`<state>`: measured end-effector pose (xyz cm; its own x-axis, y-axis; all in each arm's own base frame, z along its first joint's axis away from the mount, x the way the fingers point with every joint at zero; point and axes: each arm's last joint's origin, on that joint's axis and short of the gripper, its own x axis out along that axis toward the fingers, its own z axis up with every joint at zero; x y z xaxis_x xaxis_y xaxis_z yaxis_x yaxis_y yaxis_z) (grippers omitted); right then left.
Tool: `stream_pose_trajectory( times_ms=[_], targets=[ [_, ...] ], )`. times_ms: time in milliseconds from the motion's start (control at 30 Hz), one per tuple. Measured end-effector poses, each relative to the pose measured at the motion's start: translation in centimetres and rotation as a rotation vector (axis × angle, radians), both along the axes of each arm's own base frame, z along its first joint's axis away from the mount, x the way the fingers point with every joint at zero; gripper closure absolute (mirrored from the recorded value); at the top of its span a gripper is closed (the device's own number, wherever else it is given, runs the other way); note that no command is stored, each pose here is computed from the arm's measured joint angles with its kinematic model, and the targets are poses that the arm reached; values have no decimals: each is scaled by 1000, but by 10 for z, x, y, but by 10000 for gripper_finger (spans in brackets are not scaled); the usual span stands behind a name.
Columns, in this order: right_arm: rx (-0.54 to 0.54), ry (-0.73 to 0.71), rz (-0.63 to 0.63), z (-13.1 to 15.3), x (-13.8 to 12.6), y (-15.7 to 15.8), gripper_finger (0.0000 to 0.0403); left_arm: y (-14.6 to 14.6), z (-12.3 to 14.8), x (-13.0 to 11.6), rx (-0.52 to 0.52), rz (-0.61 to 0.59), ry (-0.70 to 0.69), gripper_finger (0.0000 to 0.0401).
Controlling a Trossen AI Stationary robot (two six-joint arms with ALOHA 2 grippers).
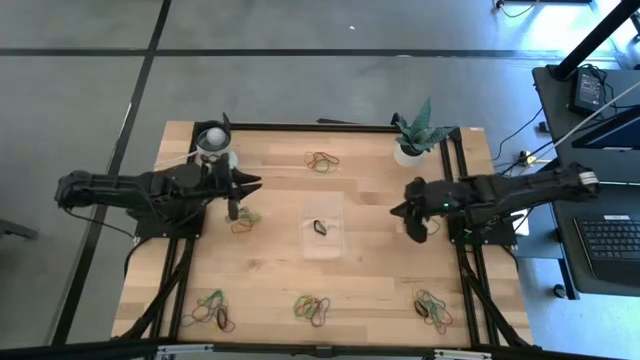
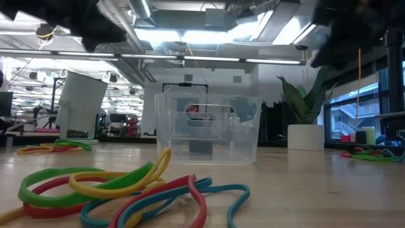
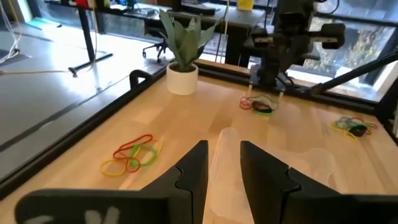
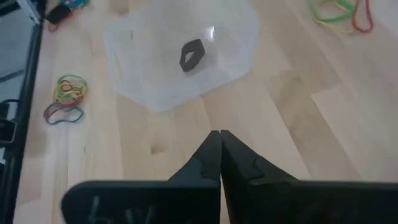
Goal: Pick and place rubber bands into bin
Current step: Put the yellow rubber band into the transparent bin
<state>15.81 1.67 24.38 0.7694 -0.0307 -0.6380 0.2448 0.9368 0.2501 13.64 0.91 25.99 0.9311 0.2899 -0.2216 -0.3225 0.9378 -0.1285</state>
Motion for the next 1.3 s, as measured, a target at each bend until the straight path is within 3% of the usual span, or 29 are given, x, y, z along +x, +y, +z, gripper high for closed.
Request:
stream_pose_trajectory(
  times_ms=[267,500,700,1100,1300],
  targets=[
    [6,-67,-38,-24,-18,-3,390,-12,45,41,40,32,41,327],
    [-33,-76,-7,-28,-17,-3,389,-25,62,69,-53,91,231,374],
    [-38,-73,-2,-28,-17,-3,389,-34,61,89,-175,102,373,399],
    [-52,-72,11,-28,-17,-3,389,-35,46,103,-105,108,468,400],
    [-37,-78,1,-28,-16,-3,389,-28,34,92,-141,190,612,384]
  ],
)
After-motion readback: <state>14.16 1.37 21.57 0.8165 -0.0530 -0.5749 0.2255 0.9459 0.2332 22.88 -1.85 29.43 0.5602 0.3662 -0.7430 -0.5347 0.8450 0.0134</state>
